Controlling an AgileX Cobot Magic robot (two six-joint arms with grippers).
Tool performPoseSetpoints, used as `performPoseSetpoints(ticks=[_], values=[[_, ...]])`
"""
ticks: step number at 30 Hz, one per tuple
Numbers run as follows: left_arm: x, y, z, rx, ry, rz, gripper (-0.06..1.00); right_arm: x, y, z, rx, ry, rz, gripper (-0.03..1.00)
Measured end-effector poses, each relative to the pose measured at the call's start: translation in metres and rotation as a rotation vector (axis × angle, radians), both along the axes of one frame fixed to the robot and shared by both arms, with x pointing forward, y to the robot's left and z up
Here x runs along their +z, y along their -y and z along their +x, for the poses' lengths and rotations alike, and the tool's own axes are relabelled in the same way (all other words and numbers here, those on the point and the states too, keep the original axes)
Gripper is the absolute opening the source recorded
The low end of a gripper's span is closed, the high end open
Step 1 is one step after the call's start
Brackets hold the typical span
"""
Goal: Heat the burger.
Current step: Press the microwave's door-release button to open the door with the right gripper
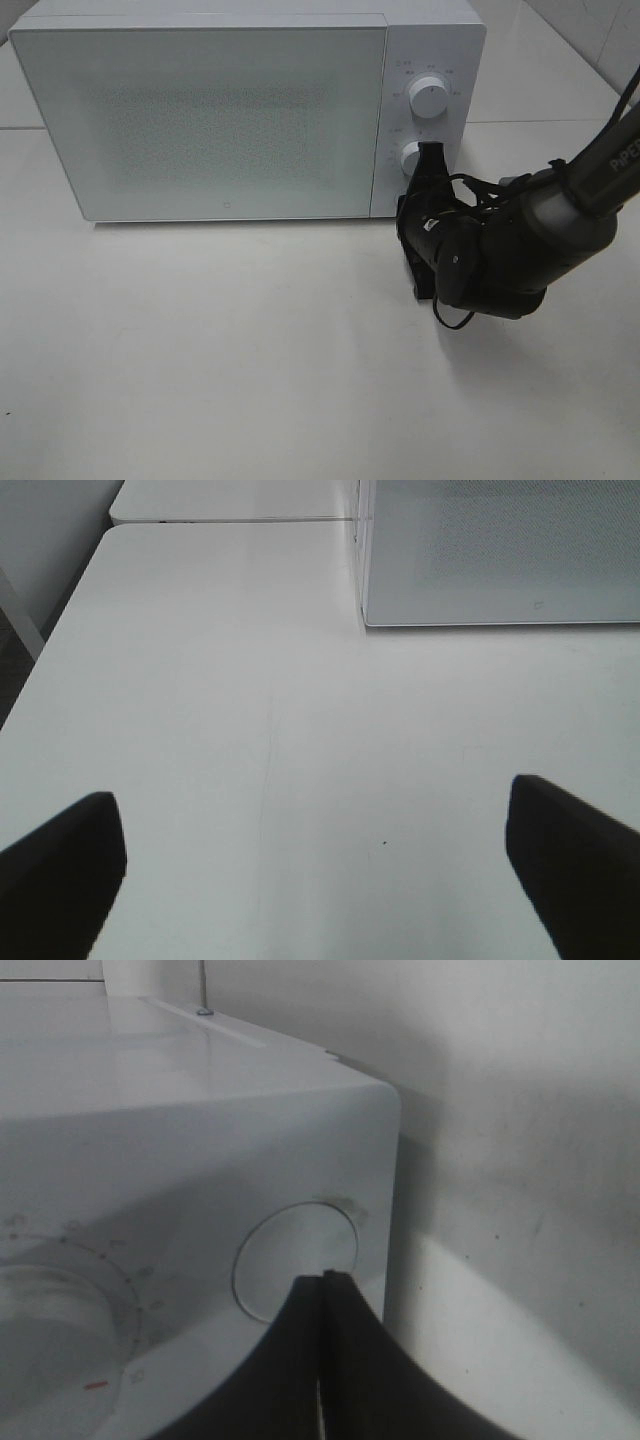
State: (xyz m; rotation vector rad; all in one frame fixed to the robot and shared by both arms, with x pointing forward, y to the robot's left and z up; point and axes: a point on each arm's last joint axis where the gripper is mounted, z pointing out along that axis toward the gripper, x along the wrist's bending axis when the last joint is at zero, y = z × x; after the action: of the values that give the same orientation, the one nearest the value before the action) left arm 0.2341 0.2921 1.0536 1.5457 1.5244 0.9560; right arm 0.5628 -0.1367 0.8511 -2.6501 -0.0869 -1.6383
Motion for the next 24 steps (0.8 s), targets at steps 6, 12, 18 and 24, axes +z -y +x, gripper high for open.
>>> performPoseSetpoints(ticks=[6,12,18,24], values=[[0.0000,0.0000,0.0000,0.000,0.000,0.000,0.97,0.0004,0.0002,0.0013,-0.005,0.028,0.002,0.00],[0.0000,-0.0001,0.0000,0.001,0.000,0.001,0.97,0.0011,0.0021,0.0037,-0.010,0.038,0.001,0.00],[0.0000,-0.0001,0.0000,0.001,0.000,0.001,0.97,-0.0008,0.0007,0.0078,-0.012,0.040,0.005,0.00],[0.0000,-0.0001,0.0000,0.001,0.000,0.001,0.97,-0.0038,-0.0001,0.0100,-0.019,0.042,0.004,0.00]])
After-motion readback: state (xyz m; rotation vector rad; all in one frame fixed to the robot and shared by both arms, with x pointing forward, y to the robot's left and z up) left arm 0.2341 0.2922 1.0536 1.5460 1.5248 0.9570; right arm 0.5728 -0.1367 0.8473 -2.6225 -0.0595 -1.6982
